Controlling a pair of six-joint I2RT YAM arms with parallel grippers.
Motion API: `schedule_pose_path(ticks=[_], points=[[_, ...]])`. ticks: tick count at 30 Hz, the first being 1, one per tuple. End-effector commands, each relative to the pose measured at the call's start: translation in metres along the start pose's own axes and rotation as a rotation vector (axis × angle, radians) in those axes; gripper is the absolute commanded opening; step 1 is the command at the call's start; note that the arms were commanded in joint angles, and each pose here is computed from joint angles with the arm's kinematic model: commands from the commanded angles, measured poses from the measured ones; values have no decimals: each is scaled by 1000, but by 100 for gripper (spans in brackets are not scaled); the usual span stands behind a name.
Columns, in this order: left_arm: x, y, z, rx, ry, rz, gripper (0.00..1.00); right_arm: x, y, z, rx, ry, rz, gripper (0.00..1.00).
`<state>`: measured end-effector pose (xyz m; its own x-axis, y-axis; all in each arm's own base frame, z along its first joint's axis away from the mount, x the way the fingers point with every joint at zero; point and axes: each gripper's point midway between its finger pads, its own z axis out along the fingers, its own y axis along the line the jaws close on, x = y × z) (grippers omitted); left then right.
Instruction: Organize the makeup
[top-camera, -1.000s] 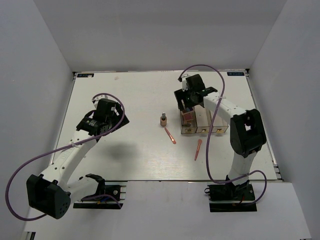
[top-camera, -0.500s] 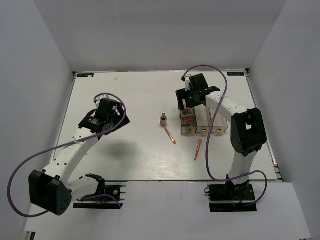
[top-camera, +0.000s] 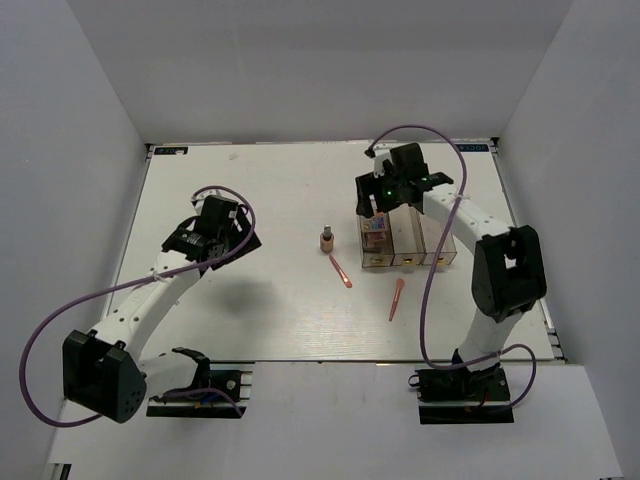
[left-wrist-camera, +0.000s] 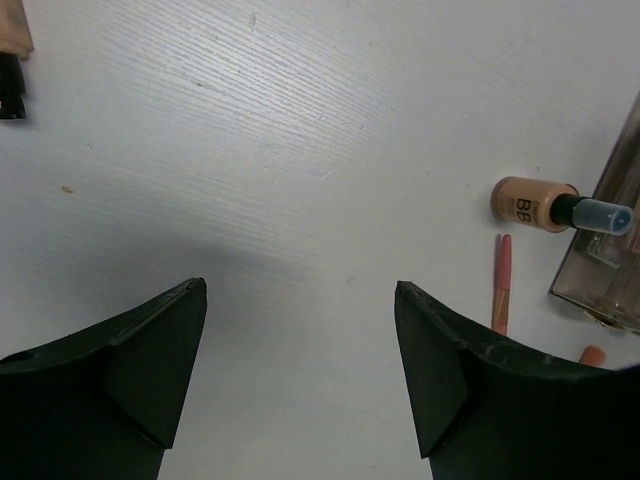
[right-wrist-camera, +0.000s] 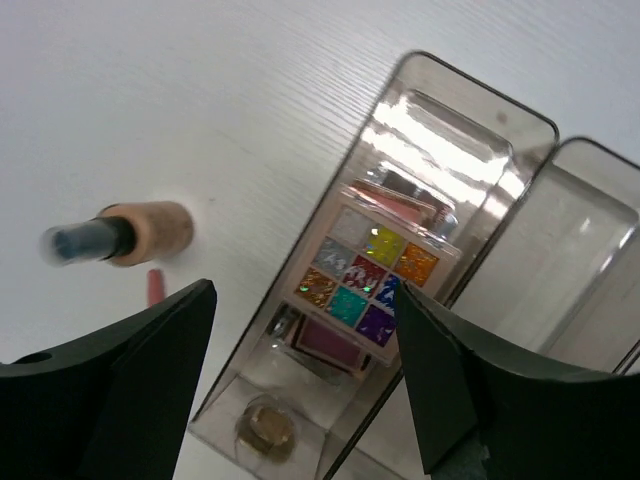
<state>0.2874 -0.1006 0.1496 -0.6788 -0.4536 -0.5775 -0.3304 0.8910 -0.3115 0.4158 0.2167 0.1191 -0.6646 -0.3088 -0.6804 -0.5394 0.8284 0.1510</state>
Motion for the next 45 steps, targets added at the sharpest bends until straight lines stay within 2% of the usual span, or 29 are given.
schedule_pose_path(ticks=[1, 2, 4, 5, 8, 16, 30, 39, 41, 45], points=[[-5, -2, 5, -6, 5, 15, 85, -43, 40, -39, -213, -197, -160, 76], [-3, -1, 7, -11, 15, 19, 83, -39, 60, -44, -335, -210, -225, 76], [1, -1, 10, -11, 29, 23, 80, -36, 83, -57, -470, -236, -312, 76], [0, -2, 10, -4, 26, 21, 79, -33, 101, -66, -591, -276, -441, 77], [-1, -1, 11, -3, 23, 13, 78, -5, 115, -67, -734, -250, -551, 84], [-1, -1, 8, 2, 21, 8, 81, 2, 90, -17, -557, -202, -682, 89], [1, 4, 6, -2, 19, -7, 82, 23, 114, 25, -602, -141, -796, 89], [-1, 5, 5, -5, 16, -5, 82, 15, 114, 64, -501, -112, -792, 89], [0, 4, 5, -5, 19, -5, 82, 8, 116, 67, -495, -118, -792, 88], [-1, 4, 5, -6, 15, -5, 82, 11, 122, 71, -511, -108, -791, 73]])
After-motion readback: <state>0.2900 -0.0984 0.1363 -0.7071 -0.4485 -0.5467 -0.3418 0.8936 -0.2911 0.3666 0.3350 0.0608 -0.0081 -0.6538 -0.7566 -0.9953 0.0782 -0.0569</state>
